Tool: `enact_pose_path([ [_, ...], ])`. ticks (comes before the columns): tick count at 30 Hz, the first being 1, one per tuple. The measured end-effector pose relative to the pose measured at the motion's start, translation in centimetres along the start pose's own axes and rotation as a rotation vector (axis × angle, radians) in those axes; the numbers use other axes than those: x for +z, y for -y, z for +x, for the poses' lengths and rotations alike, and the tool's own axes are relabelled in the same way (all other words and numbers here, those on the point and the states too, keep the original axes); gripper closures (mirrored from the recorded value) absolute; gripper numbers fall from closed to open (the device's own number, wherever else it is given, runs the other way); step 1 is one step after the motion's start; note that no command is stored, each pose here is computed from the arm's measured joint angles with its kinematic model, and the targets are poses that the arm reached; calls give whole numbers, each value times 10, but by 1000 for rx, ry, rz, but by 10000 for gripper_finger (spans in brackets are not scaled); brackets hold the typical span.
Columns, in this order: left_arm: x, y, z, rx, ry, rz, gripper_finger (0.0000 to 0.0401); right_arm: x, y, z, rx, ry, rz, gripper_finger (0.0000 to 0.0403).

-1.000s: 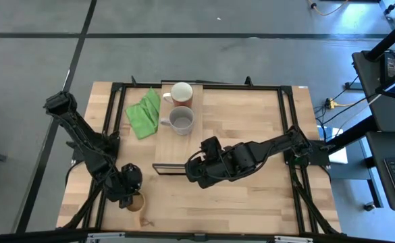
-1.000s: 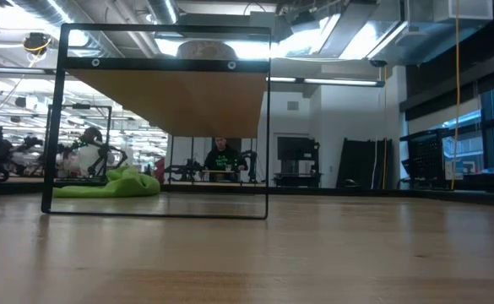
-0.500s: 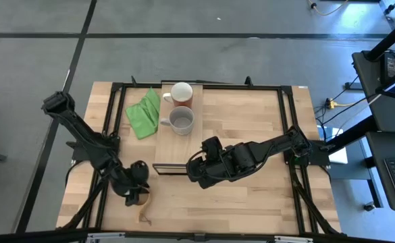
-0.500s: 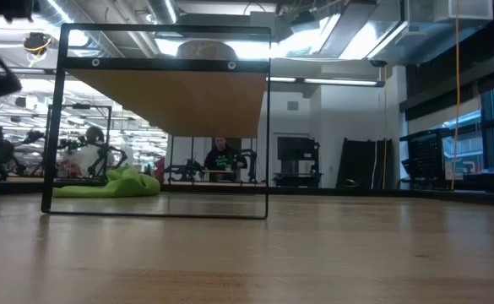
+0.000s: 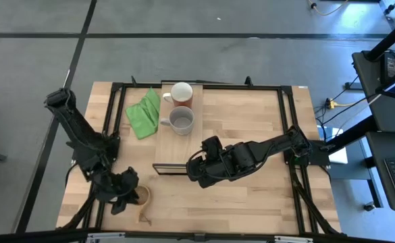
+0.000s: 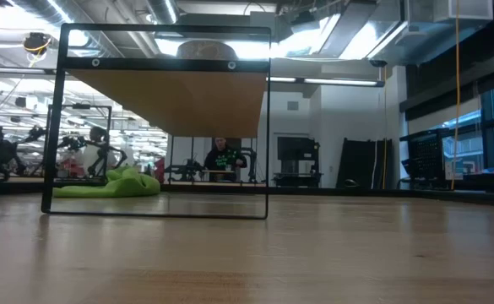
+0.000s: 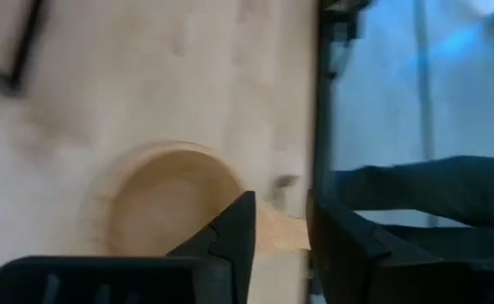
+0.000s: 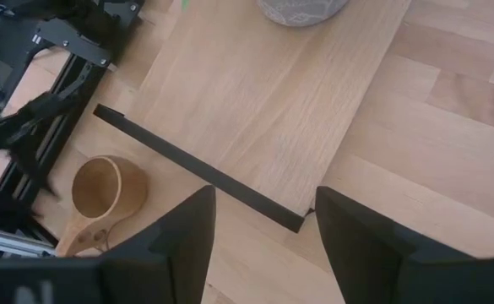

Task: Stack small to large cups/mugs on shelf
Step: Put the brown mug on the shelf

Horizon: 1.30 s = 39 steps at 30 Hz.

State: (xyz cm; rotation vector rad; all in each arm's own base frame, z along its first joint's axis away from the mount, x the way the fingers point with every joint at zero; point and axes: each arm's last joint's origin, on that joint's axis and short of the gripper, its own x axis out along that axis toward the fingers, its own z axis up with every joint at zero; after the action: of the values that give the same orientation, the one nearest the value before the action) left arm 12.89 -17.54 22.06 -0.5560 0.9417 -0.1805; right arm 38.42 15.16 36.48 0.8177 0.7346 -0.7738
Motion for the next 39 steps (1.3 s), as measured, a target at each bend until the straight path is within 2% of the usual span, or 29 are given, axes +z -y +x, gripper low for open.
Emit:
enact_pose_path([
  [4,-9,12,-4,-80,32,-47,337,2,0,1,-3,0,4,197],
  [9,-21,14,-9,-58,76,-134,394,5,1,2,-6,1,8,197],
  [15,-42,5,-4,85,30,-318,400,6,2,3,-16,-21,-1,197],
  [18,-52,4,2,130,-7,-373,400,5,2,3,-14,-46,-31,197],
  [23,-63,11,11,105,-37,-463,400,5,2,3,-12,-52,-74,197],
  [27,-68,16,16,77,-48,-506,400,5,2,3,-10,-55,-105,197],
  [33,-76,11,32,154,-53,-527,401,6,2,3,-12,-51,-124,197],
  [39,-71,3,40,234,-6,-519,400,6,2,3,-12,-49,-124,197],
])
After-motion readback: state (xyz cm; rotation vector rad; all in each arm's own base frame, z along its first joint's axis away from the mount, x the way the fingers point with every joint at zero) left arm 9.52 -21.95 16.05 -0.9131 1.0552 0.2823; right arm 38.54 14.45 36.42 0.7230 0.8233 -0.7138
